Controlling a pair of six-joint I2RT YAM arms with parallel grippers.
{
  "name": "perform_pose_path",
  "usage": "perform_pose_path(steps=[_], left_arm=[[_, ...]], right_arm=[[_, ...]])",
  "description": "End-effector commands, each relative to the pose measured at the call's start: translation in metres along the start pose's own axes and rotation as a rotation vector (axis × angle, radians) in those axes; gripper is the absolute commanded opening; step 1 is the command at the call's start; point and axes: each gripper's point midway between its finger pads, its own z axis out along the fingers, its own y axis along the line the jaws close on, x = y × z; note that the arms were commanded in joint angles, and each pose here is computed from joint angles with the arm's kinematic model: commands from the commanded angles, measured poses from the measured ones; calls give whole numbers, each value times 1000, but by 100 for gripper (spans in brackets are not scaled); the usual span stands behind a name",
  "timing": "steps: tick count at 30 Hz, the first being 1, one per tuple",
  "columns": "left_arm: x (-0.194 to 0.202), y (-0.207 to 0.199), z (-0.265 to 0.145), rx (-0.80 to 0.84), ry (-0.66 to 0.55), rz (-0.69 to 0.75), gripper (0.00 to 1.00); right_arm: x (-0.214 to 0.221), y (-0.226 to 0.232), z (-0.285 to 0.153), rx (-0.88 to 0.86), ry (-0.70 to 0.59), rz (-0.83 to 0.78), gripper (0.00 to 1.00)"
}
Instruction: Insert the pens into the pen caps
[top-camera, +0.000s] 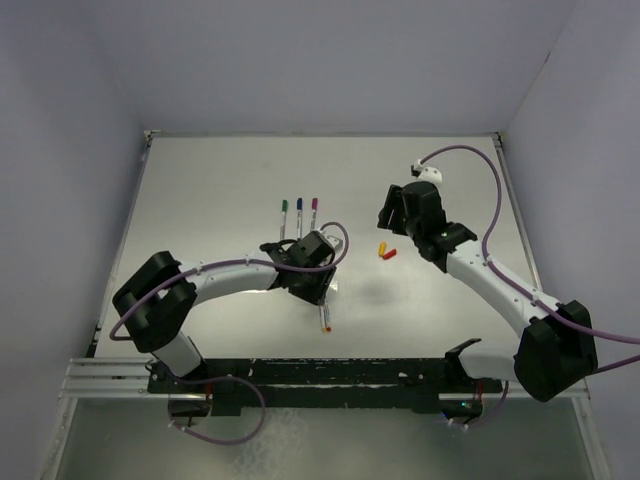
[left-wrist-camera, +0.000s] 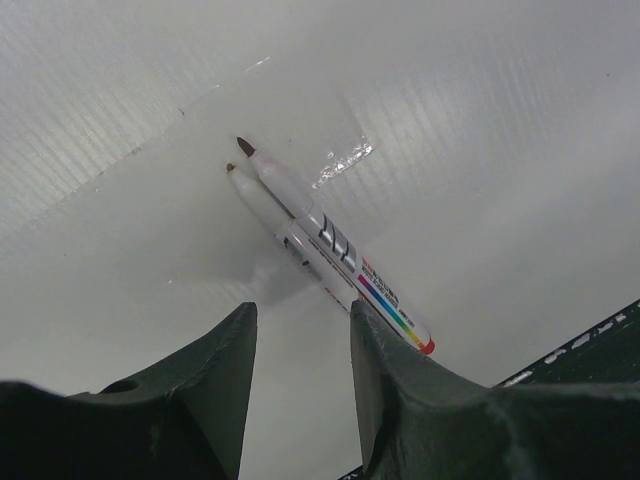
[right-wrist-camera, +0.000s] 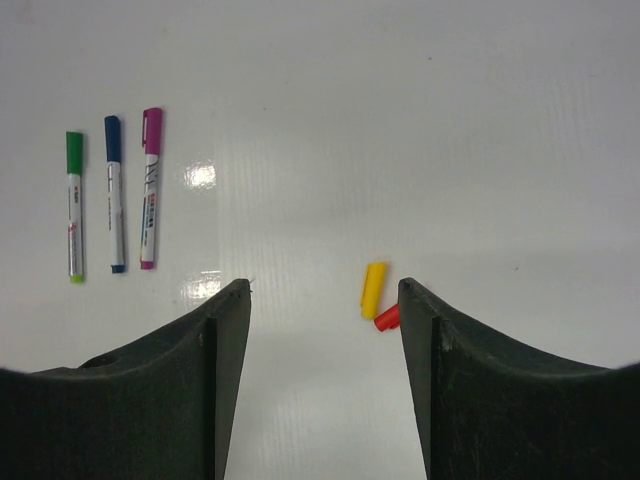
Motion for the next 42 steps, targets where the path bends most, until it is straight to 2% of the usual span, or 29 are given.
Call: perform_pose_path(steps=[1,21,29,37,42], left_arm=[[-3,-5,9,14,-4,-6,45],[4,-6,24,-4,30,12,46],[9,8,25,-71,55,22,37],[25,39,25,-240,128,38,29],[25,47,24,-285,130,39,25]], right_arm=[[-10,-1,-7,-3,-37,15,63],[-7,-2,-6,0,-36,17,62],[-9,-2,-7,-1,-40,18,62],[-7,-1,-6,-5,-37,24,62],[-8,0,-5,-7,-35,24,62]])
